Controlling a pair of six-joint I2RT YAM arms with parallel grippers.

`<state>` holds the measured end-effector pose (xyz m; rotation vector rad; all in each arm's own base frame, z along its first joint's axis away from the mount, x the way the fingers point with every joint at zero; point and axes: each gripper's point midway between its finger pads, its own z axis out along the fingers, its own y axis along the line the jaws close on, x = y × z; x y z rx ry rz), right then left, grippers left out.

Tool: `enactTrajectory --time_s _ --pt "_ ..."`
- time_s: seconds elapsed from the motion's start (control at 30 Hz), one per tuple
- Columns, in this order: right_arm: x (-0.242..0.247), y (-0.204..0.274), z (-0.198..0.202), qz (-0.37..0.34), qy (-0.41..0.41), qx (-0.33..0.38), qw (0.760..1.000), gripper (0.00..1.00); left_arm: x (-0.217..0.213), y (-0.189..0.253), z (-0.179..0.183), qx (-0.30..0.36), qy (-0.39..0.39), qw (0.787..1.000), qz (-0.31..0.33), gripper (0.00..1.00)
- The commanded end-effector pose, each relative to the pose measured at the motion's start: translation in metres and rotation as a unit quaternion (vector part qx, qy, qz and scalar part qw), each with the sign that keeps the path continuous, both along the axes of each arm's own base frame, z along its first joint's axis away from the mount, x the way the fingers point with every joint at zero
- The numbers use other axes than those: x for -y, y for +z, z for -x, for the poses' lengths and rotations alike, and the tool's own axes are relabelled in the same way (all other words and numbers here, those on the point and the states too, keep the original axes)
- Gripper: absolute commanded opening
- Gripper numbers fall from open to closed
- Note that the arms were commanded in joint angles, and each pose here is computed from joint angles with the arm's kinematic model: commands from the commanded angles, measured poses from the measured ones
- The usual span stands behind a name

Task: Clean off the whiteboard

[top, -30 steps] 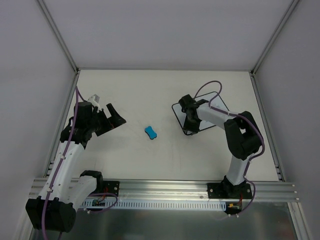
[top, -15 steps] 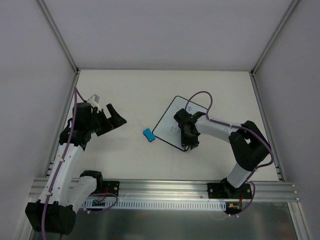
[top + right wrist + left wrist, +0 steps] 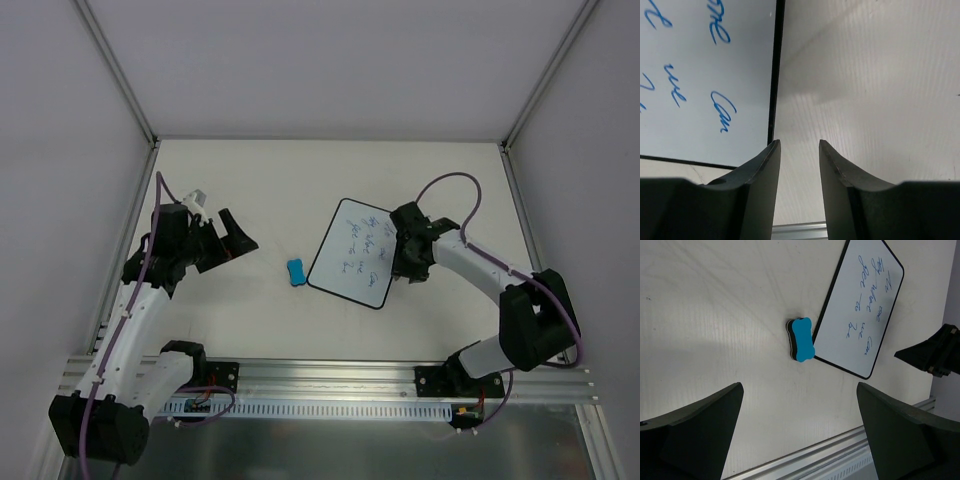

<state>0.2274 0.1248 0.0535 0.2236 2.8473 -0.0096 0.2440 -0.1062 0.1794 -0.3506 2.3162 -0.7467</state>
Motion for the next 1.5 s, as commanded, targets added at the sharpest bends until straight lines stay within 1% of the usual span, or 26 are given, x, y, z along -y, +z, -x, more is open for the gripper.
enactTrajectory --time_s 0.0,0.17,0.27,0.37,0.47,0.5,0.6,0.8,0.9,1.03,1.1,1.2,1.27,1.3,1.47 --pt "0.000 0.015 -0.043 -0.015 -0.029 0.065 0.997 0.40 0.008 0.000 0.001 -0.002 -0.020 1.000 0.000 0.99" --pt "0.006 0.006 -0.082 -0.039 -0.071 0.079 0.994 0.36 0.017 -0.010 0.002 -0.016 -0.029 0.999 -0.022 0.99" --pt "0.004 0.001 -0.097 -0.036 -0.073 0.081 0.993 0.36 0.022 -0.019 0.001 -0.030 -0.031 0.998 -0.037 0.99" --pt "-0.001 -0.011 -0.102 -0.042 -0.079 0.071 0.993 0.35 0.029 -0.024 0.001 -0.042 -0.040 0.997 -0.044 0.99" --pt "-0.001 -0.021 -0.103 -0.047 -0.092 0.064 0.993 0.33 0.031 -0.029 -0.001 -0.054 -0.039 0.997 -0.050 0.99" --pt "0.000 -0.026 -0.100 -0.043 -0.095 0.058 0.993 0.29 0.033 -0.031 -0.001 -0.057 -0.041 0.996 -0.052 0.99" --pt "0.006 -0.035 -0.095 -0.034 -0.104 0.048 0.993 0.26 0.035 -0.036 -0.002 -0.065 -0.042 0.995 -0.060 0.99" --pt "0.018 -0.040 -0.082 -0.022 -0.115 0.041 0.992 0.25 0.043 -0.048 -0.007 -0.089 -0.043 0.992 -0.077 0.99" --pt "0.024 -0.042 -0.070 -0.027 -0.128 0.032 0.991 0.23 0.052 -0.051 -0.010 -0.098 -0.049 0.990 -0.086 0.99" --pt "0.027 -0.043 -0.057 -0.033 -0.131 0.022 0.991 0.23 0.064 -0.056 -0.014 -0.104 -0.052 0.988 -0.105 0.99" --pt "0.027 -0.043 -0.055 -0.034 -0.125 0.021 0.991 0.23 0.070 -0.064 -0.014 -0.115 -0.056 0.985 -0.115 0.99" --pt "0.024 -0.041 -0.055 -0.042 -0.112 0.020 0.993 0.23 0.077 -0.071 -0.020 -0.119 -0.058 0.982 -0.138 0.99" --pt "0.022 -0.039 -0.057 -0.044 -0.106 0.023 0.993 0.23 0.084 -0.069 -0.025 -0.116 -0.059 0.981 -0.141 0.99" --pt "0.022 -0.037 -0.057 -0.044 -0.101 0.025 0.994 0.23 0.083 -0.076 -0.028 -0.118 -0.051 0.978 -0.162 0.99" --pt "0.022 -0.033 -0.059 -0.047 -0.100 0.031 0.993 0.24 0.092 -0.087 -0.038 -0.121 -0.028 0.974 -0.190 0.98"
